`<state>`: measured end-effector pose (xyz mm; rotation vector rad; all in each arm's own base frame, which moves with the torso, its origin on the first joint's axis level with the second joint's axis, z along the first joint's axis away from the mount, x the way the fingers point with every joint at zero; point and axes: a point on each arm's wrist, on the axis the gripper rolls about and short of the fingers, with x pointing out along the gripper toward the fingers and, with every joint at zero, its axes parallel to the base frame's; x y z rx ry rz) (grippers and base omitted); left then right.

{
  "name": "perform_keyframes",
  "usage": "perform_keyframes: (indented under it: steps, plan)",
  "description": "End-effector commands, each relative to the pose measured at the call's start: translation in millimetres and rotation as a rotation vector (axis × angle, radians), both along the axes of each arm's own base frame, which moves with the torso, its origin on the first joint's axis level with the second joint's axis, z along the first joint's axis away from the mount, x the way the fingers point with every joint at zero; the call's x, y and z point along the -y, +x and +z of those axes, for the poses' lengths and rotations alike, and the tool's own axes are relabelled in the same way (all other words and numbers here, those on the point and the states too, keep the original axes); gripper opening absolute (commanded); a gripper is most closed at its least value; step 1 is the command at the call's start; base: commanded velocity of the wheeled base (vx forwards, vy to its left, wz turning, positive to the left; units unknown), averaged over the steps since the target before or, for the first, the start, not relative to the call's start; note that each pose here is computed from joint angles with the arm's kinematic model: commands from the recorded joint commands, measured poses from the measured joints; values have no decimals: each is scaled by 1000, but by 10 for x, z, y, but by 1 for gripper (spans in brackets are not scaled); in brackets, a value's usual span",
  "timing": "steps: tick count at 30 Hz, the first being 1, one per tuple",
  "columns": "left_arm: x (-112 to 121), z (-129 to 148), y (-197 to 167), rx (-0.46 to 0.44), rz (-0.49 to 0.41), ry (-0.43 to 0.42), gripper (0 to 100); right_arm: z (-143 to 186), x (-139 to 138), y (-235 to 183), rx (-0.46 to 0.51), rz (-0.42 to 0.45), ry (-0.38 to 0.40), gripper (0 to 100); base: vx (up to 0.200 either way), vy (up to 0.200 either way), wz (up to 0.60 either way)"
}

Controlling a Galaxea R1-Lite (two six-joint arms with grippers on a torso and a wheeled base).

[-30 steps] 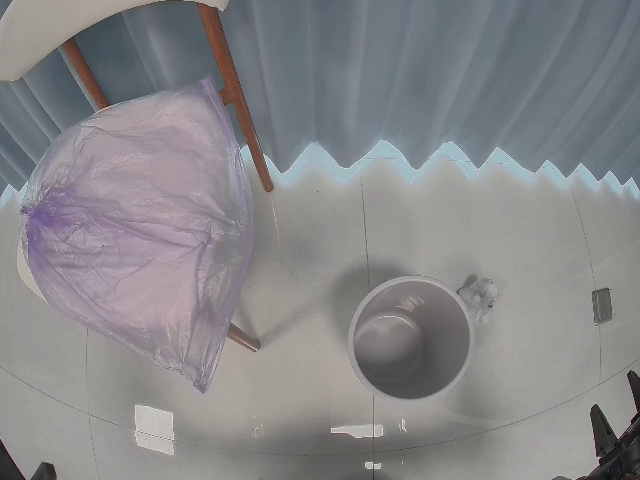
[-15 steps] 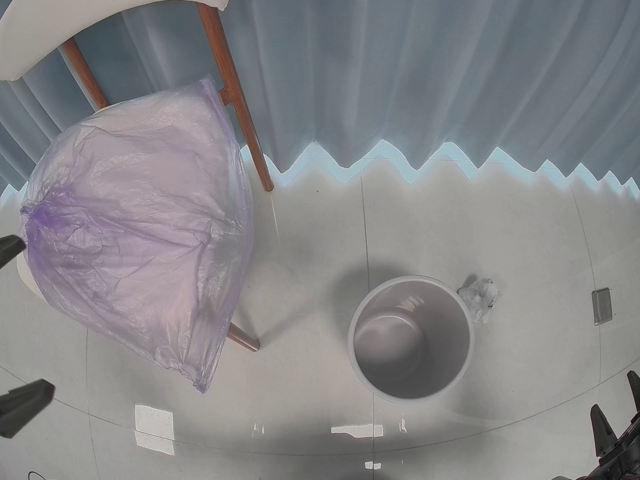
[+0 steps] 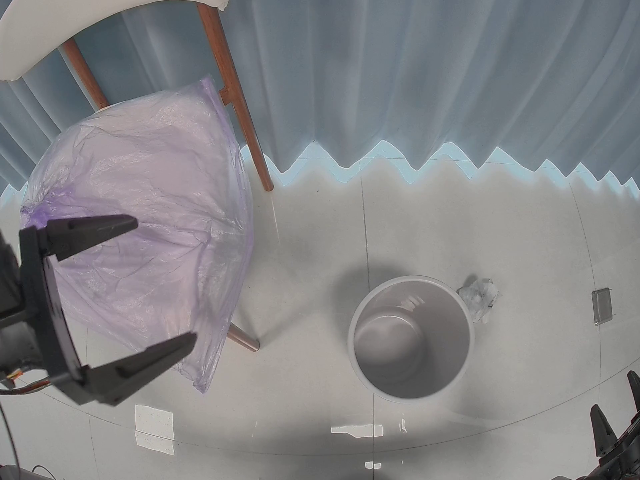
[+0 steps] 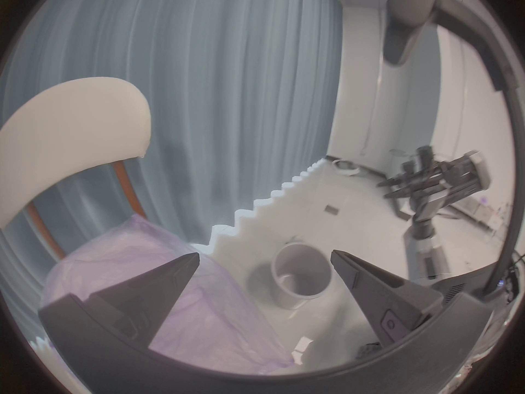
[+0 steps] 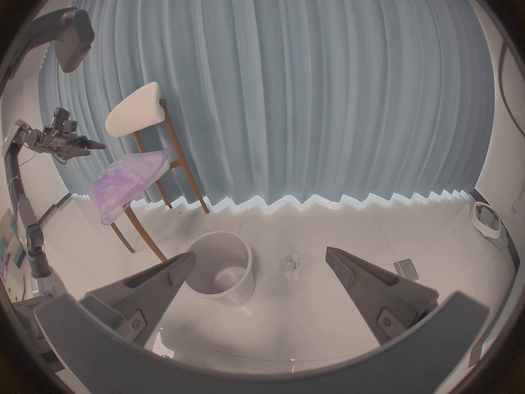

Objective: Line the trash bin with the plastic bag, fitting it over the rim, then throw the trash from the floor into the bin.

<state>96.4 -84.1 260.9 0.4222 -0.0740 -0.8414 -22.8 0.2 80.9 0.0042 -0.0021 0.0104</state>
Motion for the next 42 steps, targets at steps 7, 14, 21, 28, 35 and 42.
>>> perform_keyframes:
  steps: [7,14,21,28,35,42]
  plan:
    - [1220,-339,531,114,518,414,100,-53,0,0,-1,0,-1,100,0,0,0]
    - [1648,-598,819,163,752,457,100,-53,0,0,-1,0,0,100,0,0,0]
    - [1854,-849,1139,249,793,517,100,-53,0,0,-1,0,0,100,0,0,0]
    - [1766,-913,1405,398,886,594,100,-53,0,0,-1,0,-1,100,0,0,0]
    - [1638,-992,1523,501,978,642,100,-53,0,0,-1,0,0,100,0,0,0]
    - [1524,-1041,1577,497,991,725,100,-53,0,0,-1,0,0,100,0,0,0]
